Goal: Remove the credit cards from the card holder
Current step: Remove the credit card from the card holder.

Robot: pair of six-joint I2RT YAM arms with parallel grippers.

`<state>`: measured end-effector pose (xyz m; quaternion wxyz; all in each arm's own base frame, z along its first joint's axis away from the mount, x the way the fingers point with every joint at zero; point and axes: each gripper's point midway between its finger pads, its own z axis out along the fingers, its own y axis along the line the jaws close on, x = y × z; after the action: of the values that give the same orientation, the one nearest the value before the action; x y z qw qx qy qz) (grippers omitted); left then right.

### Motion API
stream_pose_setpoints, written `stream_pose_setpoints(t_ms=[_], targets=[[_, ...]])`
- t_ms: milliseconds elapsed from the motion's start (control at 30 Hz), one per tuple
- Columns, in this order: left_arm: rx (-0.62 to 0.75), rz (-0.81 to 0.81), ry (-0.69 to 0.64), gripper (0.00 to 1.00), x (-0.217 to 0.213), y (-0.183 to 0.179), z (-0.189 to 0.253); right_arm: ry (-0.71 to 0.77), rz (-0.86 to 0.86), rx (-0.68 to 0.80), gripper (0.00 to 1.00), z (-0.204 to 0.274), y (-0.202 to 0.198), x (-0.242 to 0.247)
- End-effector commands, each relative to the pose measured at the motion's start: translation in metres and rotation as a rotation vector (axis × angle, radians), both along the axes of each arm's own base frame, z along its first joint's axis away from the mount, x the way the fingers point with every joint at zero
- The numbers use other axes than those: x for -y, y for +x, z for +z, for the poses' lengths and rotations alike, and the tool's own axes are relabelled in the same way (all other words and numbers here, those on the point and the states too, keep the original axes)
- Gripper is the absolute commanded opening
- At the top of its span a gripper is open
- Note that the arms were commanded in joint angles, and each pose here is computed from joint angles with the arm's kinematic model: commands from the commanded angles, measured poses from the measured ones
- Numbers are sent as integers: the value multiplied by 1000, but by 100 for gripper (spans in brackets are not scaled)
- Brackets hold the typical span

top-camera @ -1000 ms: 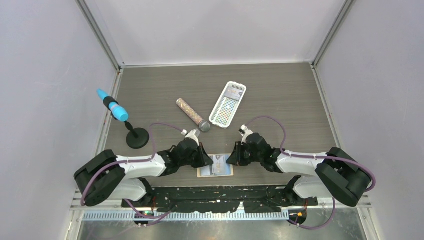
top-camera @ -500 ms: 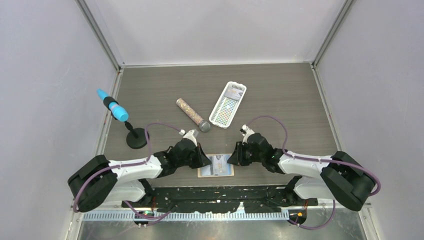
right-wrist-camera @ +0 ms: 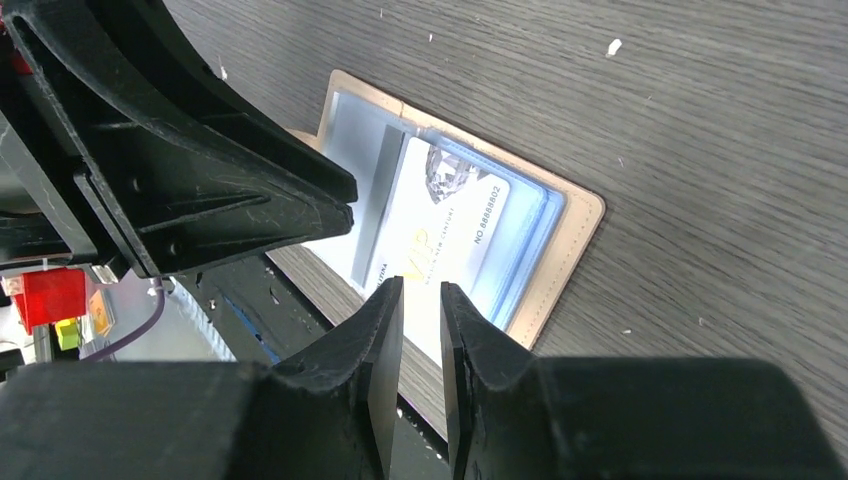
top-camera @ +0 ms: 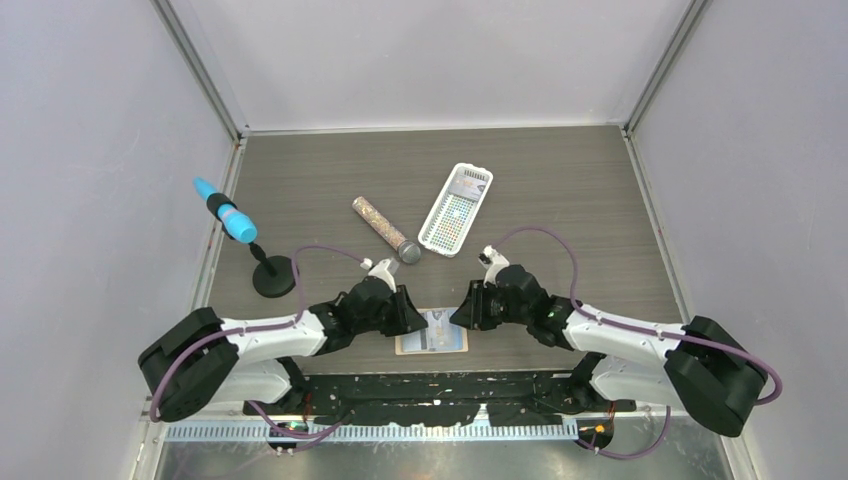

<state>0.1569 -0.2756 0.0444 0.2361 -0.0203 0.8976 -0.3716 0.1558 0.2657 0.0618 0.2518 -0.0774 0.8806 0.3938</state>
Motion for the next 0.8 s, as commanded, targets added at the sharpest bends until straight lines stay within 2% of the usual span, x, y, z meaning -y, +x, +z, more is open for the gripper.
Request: stream_pose_setpoints(t_ms=[0, 367, 767], targets=[[39, -24, -43, 30, 10, 6, 7, 25, -19, 21, 28, 13, 10, -12], [22, -22, -25, 40, 8, 5, -11, -17, -21, -44, 27, -18, 6, -17], [12, -17, -71, 38, 12, 3, -14, -35, -34, -82, 25, -37, -3, -10]])
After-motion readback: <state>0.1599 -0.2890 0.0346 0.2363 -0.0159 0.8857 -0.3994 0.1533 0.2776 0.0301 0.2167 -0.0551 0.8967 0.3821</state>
